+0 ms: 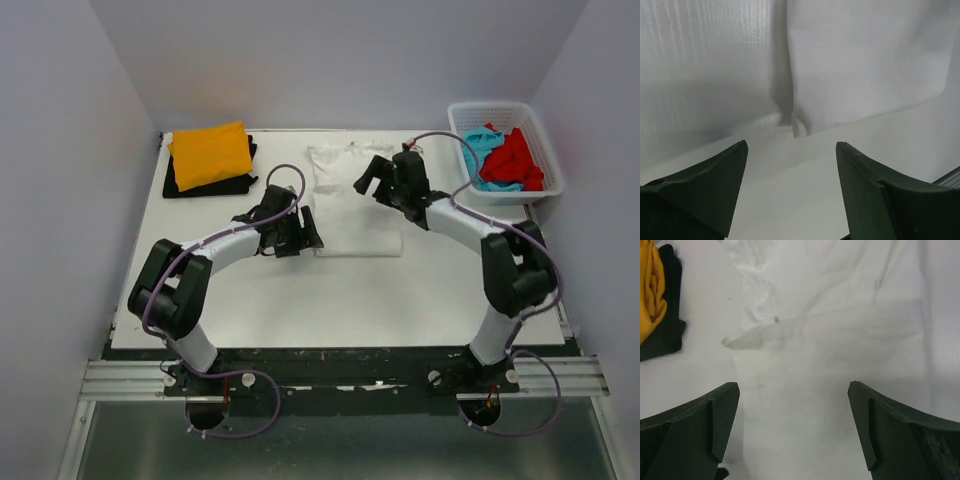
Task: Fold and stack the t-shirts
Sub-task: Grab one side of the 2/3 rectangular tshirt with both arms
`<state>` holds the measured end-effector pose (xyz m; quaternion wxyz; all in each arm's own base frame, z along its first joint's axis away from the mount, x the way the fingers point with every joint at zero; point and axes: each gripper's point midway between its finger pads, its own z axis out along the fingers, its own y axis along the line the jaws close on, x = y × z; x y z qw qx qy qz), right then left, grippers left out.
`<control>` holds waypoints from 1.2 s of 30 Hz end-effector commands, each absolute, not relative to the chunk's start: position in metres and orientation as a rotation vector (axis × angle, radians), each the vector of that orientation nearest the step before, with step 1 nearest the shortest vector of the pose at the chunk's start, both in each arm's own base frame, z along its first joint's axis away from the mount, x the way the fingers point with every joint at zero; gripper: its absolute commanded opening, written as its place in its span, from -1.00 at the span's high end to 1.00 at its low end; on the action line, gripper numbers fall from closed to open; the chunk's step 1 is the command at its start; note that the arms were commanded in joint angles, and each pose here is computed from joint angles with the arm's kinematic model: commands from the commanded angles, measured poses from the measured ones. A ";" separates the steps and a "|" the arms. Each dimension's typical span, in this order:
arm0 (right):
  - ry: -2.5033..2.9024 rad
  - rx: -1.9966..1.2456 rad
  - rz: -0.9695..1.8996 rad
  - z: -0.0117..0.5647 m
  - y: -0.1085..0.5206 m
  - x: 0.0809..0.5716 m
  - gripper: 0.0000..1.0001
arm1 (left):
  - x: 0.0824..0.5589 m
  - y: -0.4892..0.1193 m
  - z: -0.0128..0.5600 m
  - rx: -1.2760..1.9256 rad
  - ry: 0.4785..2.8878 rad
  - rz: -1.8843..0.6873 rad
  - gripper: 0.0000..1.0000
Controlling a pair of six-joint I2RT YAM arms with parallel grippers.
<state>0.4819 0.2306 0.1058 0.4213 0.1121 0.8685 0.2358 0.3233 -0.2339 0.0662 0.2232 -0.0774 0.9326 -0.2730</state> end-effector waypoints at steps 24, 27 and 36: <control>2.249 0.611 0.278 0.077 0.114 0.319 -1.00 | 0.323 -0.267 0.030 -0.230 2.696 -0.754 1.00; 2.333 0.601 0.327 0.059 0.126 0.310 -0.99 | 0.322 -0.268 0.031 -0.214 2.684 -0.770 1.00; 2.361 0.638 0.301 0.026 0.127 0.314 -0.38 | 0.320 -0.264 0.026 -0.228 2.688 -0.742 1.00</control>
